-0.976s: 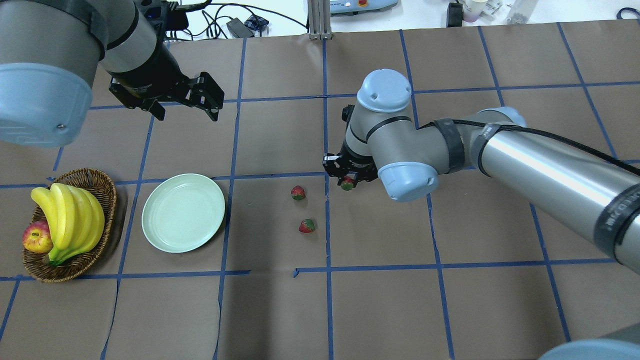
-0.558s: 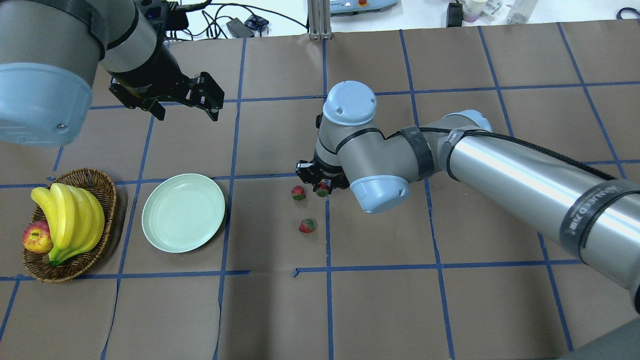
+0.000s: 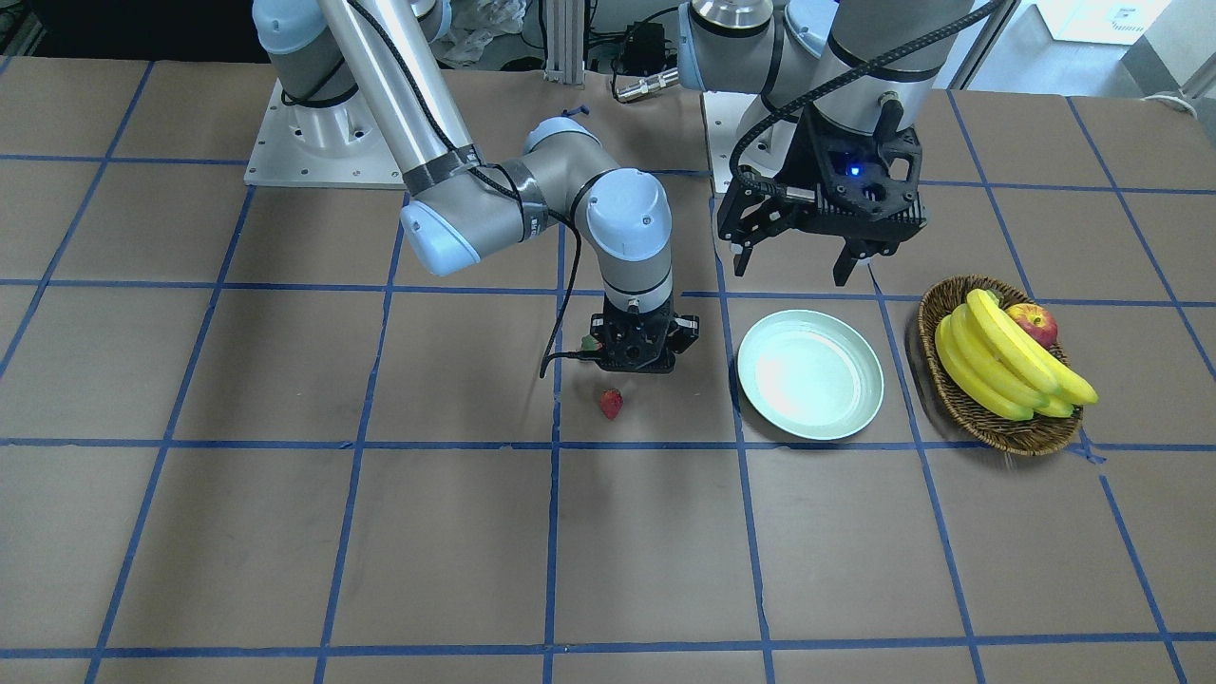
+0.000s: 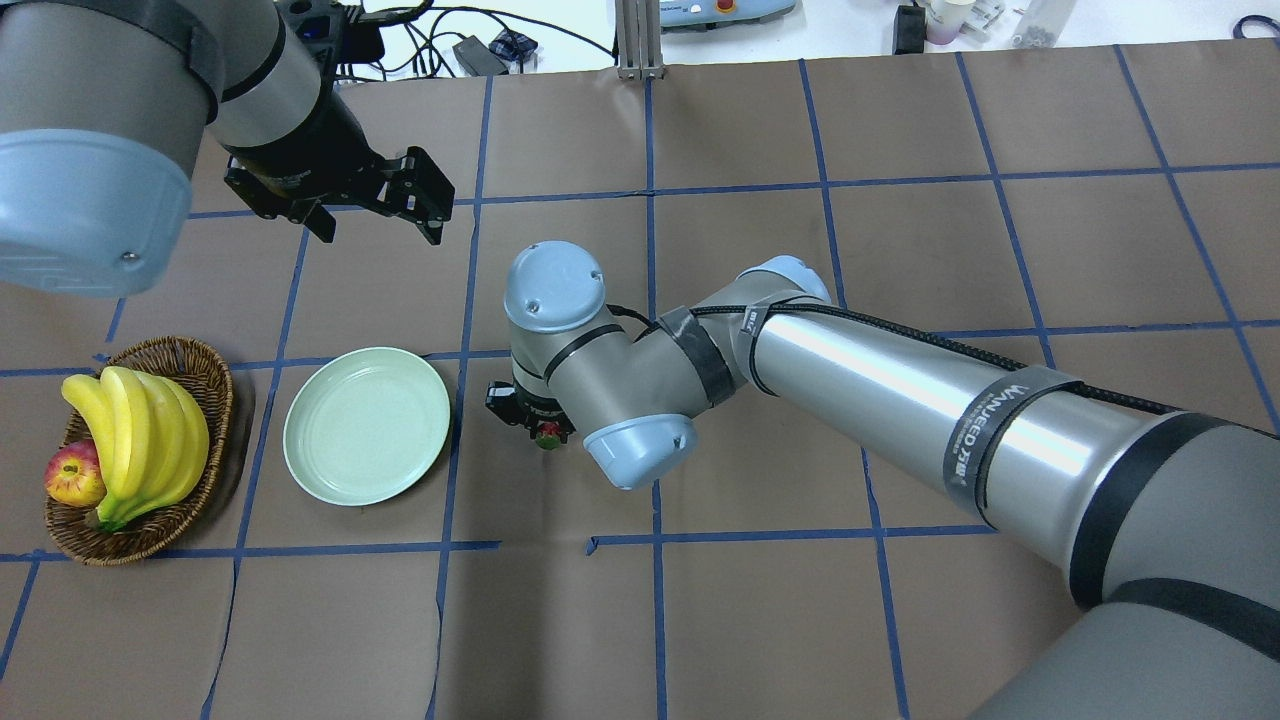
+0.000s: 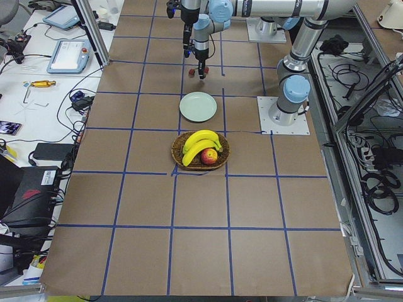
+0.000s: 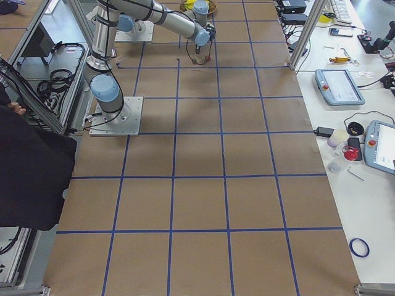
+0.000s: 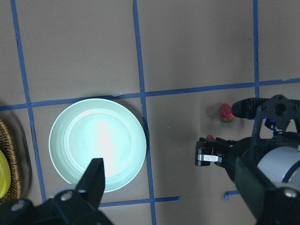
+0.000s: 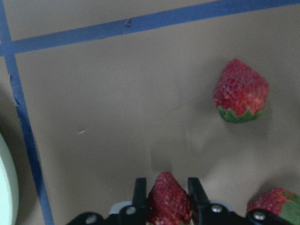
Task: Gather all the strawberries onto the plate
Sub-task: 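Carry it and set it down near the other two strawberries, then raise the right arm back while the left arm moves toward the strawberries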
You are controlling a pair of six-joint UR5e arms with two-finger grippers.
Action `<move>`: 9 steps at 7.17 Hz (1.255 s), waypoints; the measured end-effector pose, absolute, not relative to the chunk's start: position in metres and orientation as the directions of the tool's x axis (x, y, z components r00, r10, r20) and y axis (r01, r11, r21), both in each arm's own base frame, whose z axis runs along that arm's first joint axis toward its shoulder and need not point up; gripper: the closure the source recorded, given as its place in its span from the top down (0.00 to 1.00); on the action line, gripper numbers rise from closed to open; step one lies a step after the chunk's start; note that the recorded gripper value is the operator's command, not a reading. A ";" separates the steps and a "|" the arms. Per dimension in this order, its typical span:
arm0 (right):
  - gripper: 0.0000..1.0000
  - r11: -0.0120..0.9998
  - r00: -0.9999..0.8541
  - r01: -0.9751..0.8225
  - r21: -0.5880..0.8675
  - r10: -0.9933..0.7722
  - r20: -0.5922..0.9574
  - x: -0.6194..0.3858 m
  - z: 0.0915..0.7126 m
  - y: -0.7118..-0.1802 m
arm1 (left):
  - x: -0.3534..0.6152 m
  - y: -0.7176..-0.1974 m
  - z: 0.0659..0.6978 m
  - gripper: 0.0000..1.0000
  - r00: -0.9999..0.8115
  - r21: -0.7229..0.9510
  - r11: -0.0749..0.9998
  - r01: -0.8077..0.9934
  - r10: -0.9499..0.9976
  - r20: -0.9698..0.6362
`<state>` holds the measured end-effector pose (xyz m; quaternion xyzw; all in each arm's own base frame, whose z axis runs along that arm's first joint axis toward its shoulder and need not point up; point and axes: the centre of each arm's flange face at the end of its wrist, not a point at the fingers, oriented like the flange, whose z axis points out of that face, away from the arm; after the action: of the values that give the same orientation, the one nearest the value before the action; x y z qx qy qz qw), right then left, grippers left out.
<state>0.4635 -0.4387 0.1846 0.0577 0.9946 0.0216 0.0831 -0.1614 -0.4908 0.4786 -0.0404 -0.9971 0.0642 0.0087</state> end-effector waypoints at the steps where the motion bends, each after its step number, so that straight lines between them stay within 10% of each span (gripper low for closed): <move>1: 1.00 0.992 -0.980 0.110 0.058 0.118 -0.158 0.464 0.181 -0.437 | -0.163 -0.490 0.478 1.00 -0.996 -0.129 0.988 0.082 0.085 0.011; 9: 1.00 0.988 -0.988 0.154 -0.014 0.154 -0.018 0.286 0.356 -0.485 | -0.168 -0.486 0.459 1.00 -0.994 -0.089 0.990 0.111 0.112 0.000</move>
<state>0.2859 -0.4848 0.3559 0.0772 0.9970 -0.0077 0.0084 -0.1676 -0.4862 0.4592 -0.0559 -0.9974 0.0446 0.0025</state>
